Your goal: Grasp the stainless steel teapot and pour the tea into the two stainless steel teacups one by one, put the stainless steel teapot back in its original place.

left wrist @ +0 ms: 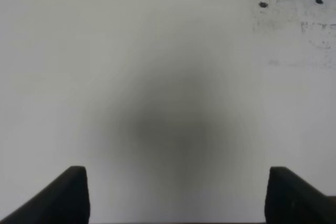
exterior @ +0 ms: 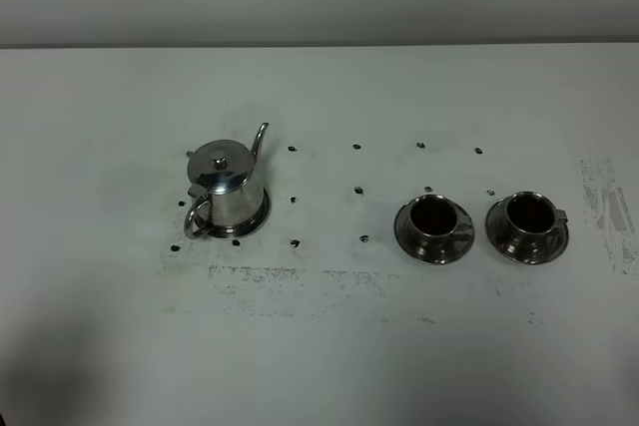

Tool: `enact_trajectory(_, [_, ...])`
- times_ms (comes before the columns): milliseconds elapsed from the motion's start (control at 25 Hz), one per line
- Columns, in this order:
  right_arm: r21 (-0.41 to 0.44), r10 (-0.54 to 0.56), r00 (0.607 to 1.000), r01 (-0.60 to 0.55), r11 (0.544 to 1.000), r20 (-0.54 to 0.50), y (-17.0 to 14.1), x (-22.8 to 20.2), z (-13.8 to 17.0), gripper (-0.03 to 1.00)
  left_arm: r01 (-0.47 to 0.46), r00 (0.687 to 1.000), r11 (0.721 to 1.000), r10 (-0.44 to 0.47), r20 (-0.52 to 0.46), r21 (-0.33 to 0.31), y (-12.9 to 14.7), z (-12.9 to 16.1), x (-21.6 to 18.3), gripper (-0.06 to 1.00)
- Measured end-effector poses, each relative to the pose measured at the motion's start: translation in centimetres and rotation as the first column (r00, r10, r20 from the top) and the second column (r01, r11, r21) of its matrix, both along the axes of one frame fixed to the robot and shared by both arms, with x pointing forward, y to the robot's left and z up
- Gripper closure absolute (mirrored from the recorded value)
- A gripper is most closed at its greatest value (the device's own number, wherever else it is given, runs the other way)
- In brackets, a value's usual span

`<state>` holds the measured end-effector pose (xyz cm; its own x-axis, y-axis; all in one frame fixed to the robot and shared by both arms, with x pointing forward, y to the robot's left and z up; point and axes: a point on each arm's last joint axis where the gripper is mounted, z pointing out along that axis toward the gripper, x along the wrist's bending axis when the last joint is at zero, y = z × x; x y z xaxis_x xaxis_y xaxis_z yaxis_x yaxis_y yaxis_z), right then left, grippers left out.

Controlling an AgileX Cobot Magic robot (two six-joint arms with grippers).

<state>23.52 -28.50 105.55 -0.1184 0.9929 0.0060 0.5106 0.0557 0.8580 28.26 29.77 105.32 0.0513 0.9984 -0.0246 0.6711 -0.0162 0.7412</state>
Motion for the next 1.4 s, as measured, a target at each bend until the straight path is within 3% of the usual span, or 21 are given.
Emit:
enact_trajectory(520, [0.0,0.0,1.0,0.0,1.0,0.0,0.0,0.0,0.0,0.54,-0.009,0.976,1.0,0.015,0.218,-0.025,0.2,-1.4,-4.3,0.28])
enact_trajectory(1400, [0.0,0.0,1.0,0.0,1.0,0.0,0.0,0.0,0.0,0.54,-0.01,0.975,1.0,0.016,0.222,-0.027,0.2,-1.4,-4.4,0.28])
